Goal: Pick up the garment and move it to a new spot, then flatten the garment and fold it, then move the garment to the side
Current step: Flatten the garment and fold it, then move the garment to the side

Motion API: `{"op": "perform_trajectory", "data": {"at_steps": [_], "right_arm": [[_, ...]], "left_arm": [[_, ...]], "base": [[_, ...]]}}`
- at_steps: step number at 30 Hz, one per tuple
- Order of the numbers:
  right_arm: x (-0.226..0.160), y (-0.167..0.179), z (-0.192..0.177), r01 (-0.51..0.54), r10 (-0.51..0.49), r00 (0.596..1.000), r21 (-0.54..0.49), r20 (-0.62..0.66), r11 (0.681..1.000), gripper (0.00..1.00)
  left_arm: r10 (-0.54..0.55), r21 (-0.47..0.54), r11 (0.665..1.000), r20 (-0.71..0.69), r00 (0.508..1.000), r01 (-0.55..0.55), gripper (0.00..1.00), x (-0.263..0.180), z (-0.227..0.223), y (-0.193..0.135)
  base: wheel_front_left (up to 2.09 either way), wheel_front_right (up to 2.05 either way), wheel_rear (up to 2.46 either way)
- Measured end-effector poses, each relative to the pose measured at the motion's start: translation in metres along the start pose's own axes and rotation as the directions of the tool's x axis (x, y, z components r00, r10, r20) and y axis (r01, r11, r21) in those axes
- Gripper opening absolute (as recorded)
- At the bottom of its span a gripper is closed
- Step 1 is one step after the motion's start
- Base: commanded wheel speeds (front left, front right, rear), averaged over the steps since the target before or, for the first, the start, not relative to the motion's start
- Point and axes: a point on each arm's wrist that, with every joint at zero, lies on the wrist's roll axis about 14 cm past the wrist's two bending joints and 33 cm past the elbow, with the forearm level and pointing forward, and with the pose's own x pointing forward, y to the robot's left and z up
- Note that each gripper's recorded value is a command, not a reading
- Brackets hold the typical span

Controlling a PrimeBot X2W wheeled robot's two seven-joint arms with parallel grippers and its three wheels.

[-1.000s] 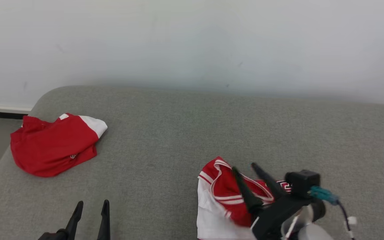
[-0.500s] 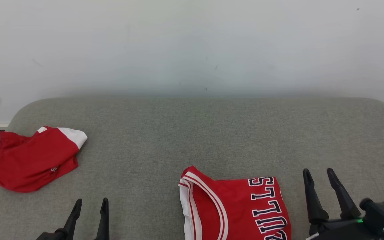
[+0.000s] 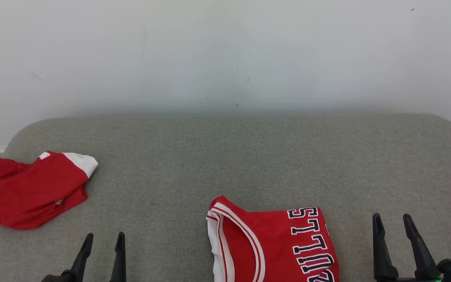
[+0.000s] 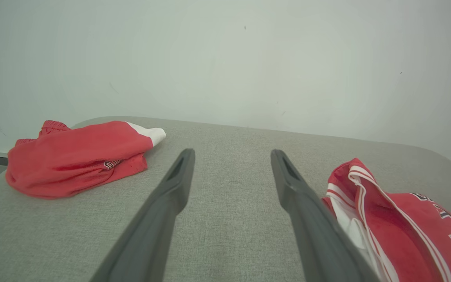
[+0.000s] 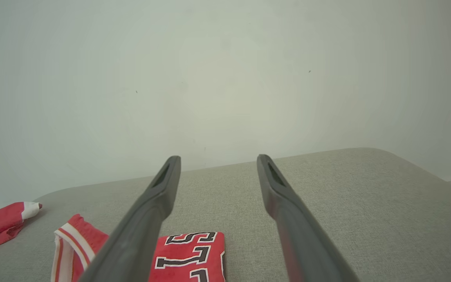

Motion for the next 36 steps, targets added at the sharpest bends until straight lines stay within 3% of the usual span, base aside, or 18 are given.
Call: {"op": "perform_trajectory", "data": {"at_steps": [16,36], "right_arm": [[-0.017,0.008,-0.015,-0.013,0.012,0.999,-0.017,-0.038,1.000,1.00],[-0.022,0.019,-0.035,-0.057,0.052,0.993,-0.045,-0.109,0.997,1.00]], "left_arm": [[0.023,0.080,0.996,0.033,0.999,-0.026,1.00,-0.014,0.013,0.012],[0.051,0.105,0.993,0.008,0.999,-0.051,1.00,-0.025,0.006,0.022]], "base": [[0.00,0.00,0.00],[0.00,0.00,0.00]]}}
